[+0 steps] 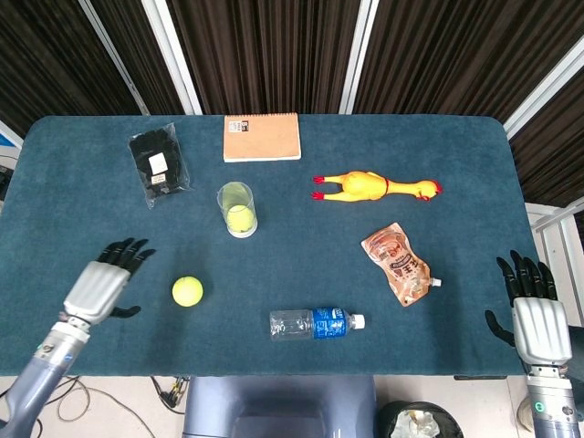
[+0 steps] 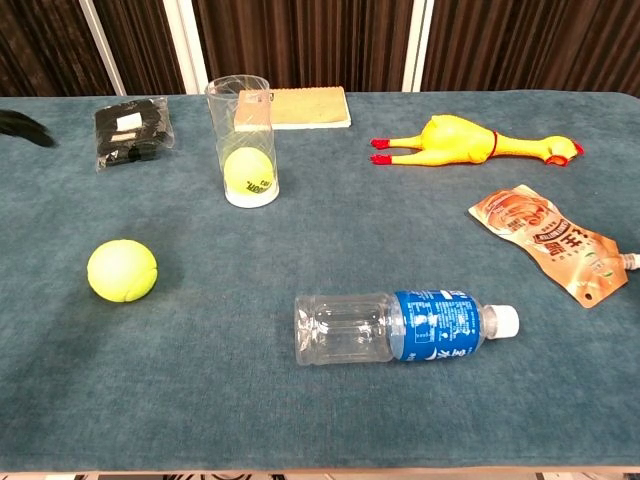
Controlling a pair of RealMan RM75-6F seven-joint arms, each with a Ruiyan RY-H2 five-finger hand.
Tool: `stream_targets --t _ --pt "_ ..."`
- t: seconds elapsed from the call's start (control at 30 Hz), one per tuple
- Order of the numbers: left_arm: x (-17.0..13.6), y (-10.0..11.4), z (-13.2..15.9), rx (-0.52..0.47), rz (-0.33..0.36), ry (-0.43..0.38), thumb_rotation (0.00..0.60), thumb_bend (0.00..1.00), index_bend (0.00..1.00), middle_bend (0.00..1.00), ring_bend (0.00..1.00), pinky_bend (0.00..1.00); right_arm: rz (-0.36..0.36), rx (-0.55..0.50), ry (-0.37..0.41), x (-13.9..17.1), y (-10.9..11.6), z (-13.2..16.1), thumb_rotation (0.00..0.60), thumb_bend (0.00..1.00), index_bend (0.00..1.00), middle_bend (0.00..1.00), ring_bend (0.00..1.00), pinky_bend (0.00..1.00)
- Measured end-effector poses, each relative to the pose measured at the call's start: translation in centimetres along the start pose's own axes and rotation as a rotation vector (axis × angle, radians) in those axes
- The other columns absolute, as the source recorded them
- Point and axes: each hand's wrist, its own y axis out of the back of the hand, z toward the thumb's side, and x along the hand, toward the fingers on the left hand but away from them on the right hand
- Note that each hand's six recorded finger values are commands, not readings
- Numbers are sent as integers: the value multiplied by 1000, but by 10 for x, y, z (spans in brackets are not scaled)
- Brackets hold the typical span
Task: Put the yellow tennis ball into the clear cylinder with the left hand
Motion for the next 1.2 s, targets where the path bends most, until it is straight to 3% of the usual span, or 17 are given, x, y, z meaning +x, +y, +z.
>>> stream_targets --t 0.2,0.47,0.77,1.03,1.2 --pt "23 -12 34 53 -65 -77 600 38 137 54 14 121 -2 0 0 0 1 0 600 352 106 0 5 0" --pt "41 -33 64 66 -114 -119 600 38 150 83 64 167 -9 -6 -6 0 3 -2 600 351 106 0 5 0" --pt "50 -50 69 125 -128 -113 600 57 200 169 163 260 -10 -9 -9 -1 4 -4 600 352 106 0 6 0" --pt "56 -60 75 187 -143 -128 600 226 302 328 320 417 -8 -6 -9 -1 3 -4 600 352 106 0 5 0" --pt "57 -63 69 212 -143 -108 600 255 332 393 372 464 -8 -7 -11 -1 3 -5 600 352 106 0 5 0"
